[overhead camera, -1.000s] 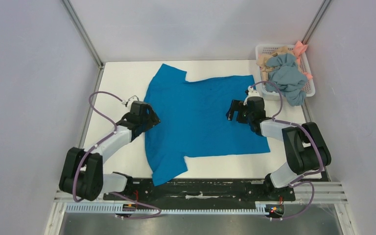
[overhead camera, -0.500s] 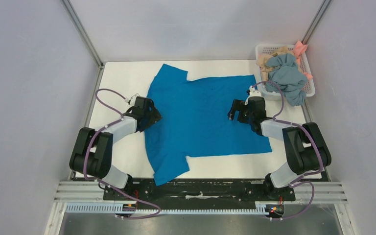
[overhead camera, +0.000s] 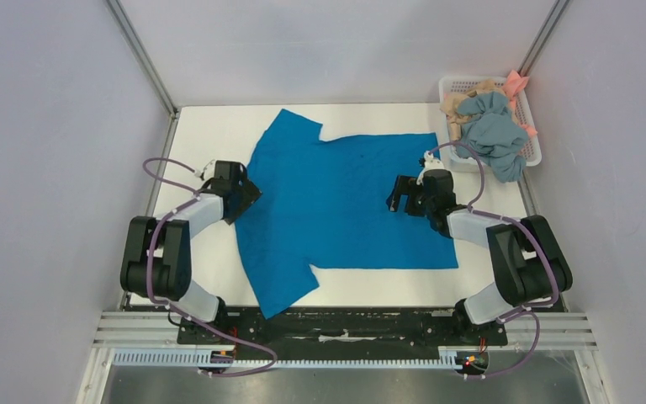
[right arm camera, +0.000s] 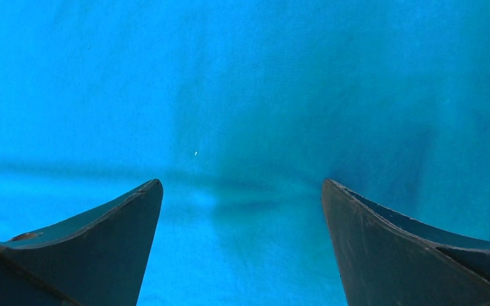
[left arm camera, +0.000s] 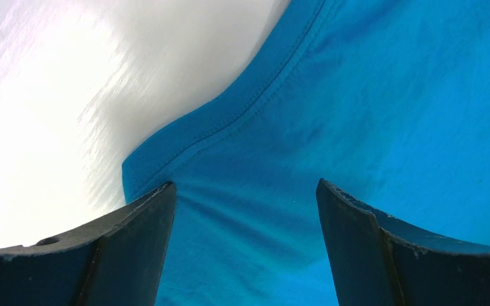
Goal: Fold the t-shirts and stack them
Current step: Flatten out the tshirt
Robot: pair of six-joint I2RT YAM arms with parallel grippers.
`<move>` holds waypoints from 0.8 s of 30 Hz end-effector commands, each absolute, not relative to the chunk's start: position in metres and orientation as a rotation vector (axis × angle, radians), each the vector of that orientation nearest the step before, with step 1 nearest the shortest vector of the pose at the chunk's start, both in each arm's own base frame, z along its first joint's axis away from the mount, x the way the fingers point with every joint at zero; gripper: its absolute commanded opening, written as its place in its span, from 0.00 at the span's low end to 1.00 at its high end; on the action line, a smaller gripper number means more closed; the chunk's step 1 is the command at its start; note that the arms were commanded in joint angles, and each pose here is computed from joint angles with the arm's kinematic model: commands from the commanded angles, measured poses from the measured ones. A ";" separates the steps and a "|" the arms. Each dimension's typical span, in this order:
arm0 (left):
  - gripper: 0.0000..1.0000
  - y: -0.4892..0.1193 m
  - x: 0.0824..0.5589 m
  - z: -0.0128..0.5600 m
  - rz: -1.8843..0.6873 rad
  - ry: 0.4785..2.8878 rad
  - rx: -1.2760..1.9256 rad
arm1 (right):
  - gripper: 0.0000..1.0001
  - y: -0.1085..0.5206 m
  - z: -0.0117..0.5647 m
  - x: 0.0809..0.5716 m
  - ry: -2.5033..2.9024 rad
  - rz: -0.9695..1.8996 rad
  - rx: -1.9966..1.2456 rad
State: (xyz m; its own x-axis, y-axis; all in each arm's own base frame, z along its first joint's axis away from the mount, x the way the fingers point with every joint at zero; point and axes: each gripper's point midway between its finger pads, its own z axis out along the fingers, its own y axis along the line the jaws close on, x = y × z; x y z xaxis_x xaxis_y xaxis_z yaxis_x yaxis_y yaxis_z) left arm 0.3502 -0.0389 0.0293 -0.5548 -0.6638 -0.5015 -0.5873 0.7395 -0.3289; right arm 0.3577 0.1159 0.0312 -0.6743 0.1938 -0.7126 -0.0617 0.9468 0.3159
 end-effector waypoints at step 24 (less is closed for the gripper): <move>0.88 -0.077 0.350 0.126 -0.290 2.284 -0.721 | 0.98 0.089 0.094 0.342 2.158 0.246 0.126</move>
State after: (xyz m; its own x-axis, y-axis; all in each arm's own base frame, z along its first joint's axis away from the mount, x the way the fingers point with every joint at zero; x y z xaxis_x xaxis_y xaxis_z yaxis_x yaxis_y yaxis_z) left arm 0.3822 -0.0549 0.0822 -0.5753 -0.6387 -0.5109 -0.5193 0.7679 -0.3751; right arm 0.3709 0.1015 0.0791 -0.6110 0.1887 -0.7688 -0.0106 0.9691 0.2463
